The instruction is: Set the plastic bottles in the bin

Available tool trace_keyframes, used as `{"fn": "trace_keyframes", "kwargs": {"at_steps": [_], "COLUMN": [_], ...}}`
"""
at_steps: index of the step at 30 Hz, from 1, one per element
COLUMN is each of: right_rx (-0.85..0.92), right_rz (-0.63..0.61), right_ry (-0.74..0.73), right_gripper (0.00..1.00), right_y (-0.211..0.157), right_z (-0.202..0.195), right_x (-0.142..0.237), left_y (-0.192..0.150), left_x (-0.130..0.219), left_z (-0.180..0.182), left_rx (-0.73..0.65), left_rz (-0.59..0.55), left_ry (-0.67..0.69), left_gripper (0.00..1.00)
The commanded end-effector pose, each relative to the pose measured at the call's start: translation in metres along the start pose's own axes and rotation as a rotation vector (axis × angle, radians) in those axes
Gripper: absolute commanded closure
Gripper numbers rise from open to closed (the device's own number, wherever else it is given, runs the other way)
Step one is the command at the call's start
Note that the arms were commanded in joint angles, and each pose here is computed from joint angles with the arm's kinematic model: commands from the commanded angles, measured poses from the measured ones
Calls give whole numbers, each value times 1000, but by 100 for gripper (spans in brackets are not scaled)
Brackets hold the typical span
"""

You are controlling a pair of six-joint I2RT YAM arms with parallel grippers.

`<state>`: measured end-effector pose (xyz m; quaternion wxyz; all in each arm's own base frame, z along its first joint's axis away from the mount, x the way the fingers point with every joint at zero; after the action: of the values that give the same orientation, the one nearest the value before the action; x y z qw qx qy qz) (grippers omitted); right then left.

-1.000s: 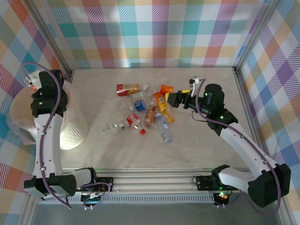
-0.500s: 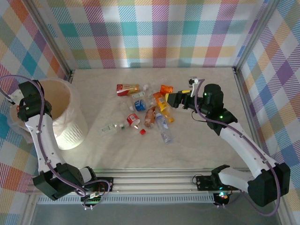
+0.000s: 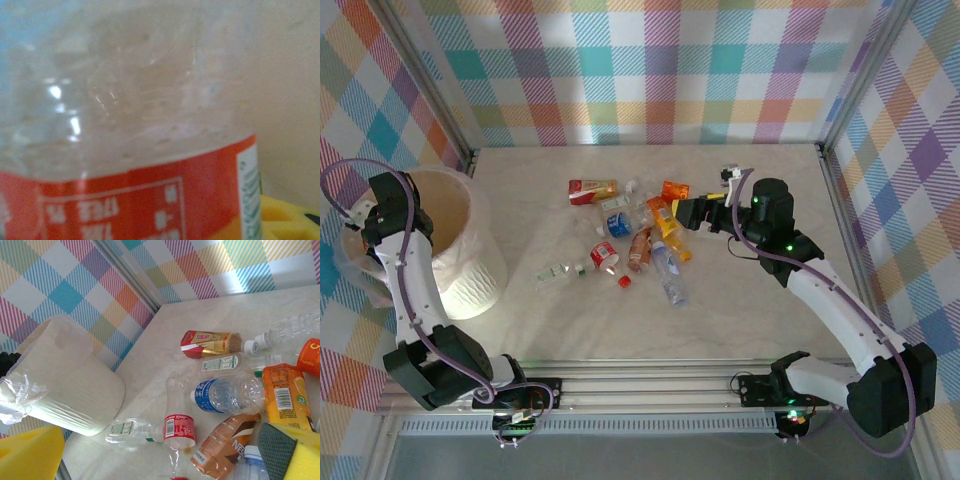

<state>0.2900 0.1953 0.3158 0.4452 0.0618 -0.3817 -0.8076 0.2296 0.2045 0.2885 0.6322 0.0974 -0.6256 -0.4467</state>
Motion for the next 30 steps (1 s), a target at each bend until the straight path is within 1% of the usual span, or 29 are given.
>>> {"fn": "trace_keyframes", "kwargs": {"at_steps": [1,4,11,15,20,23,25,30], "right_rx": [33,35,27,21,12,-5,-20,-68], "right_rz": [-29,-29,-28,-42,-45,-44,-49,-35], "right_ry": [11,9,3,-10,-19,-29,-43,-115], "right_gripper": [0,0,0,0,0,0,0,0], "right_y": [7,7,6,6,5,3,2,-6], "right_z": [10,10,8,5,2,-1,-5,-22], "right_x": [7,8,7,8,6,5,5,1], "left_y": [3,7,18,21,27,30,31,28], "left_x": [6,11,26,36,64,84,100,138], "left_z": [10,9,14,9,-13,-33,-51,-89], "left_rx": [33,37,35,22,-25,-31,-46,-130], "left_rz": [-4,-12,-40,-49,-96,-129,-151,-198], "left_ry": [35,11,-1,-60,-187,-323,-429,-576], "left_gripper": [37,34,17,15,12,9,1,0]}}
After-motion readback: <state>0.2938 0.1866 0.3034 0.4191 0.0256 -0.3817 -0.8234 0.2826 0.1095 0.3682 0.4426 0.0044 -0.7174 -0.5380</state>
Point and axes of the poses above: each hand's point on the last joint's axis, 136 mm out from that joint toward the fingers, its own x axis back along the fingers, its own z axis along the line the jaws close on, y = z × x, the point moved 4 cm from there along x, back along the fingers, and after that the axes turned 11 degrees about -x, right-handed, at the moved point
